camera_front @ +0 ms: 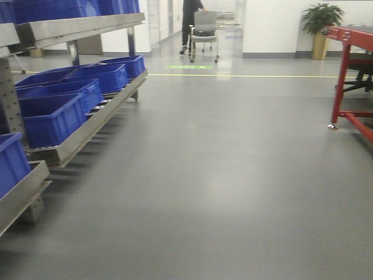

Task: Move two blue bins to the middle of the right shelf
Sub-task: 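Drive the base across the floor carrying the light-blue bin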

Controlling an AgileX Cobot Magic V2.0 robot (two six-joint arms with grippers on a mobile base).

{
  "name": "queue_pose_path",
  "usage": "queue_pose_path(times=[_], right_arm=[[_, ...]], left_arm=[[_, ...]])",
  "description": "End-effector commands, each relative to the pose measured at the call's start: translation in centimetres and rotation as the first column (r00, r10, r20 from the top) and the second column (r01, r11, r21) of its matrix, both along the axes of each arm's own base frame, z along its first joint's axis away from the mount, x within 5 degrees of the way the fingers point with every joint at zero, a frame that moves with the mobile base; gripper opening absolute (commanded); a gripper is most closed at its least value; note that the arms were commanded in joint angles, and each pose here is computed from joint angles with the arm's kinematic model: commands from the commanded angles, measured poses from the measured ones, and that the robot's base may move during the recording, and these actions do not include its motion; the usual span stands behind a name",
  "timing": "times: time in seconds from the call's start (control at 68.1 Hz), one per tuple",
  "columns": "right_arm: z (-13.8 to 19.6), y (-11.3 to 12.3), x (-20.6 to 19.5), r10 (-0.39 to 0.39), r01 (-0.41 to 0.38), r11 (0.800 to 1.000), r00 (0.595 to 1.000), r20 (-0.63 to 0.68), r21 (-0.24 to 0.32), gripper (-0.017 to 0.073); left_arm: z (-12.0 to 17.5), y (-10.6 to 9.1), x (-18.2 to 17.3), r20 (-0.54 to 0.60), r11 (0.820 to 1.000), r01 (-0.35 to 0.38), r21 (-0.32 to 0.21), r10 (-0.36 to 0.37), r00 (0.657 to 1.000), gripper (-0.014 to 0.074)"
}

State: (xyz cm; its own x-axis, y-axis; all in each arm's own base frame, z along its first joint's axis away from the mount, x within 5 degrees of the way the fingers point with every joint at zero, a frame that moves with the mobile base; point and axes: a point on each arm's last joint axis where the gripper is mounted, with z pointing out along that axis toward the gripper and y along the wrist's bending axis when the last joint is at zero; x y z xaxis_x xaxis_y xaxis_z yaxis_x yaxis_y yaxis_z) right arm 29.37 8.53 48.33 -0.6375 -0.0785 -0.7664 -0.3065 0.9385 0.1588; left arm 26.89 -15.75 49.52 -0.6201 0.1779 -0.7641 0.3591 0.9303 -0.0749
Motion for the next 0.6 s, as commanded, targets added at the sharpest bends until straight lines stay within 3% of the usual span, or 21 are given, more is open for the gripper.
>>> queue_pose_path(times=[0.0,0.588], right_arm=[[0.92,-0.34,-0.15,-0.008,0.008,1.000,0.998,0.068,-0.011,-0.0157],[0.92,-0.34,-0.15,-0.008,0.008,1.000,0.998,0.068,-0.011,-0.0162]], left_arm=[[1.21,0.05,-0.72,0.059,0.999,0.030,-0.034,-0.028,0.998,-0.0111],[1.21,0.05,-0.72,0.059,0.999,0.030,-0.034,-0.028,0.998,-0.0111]])
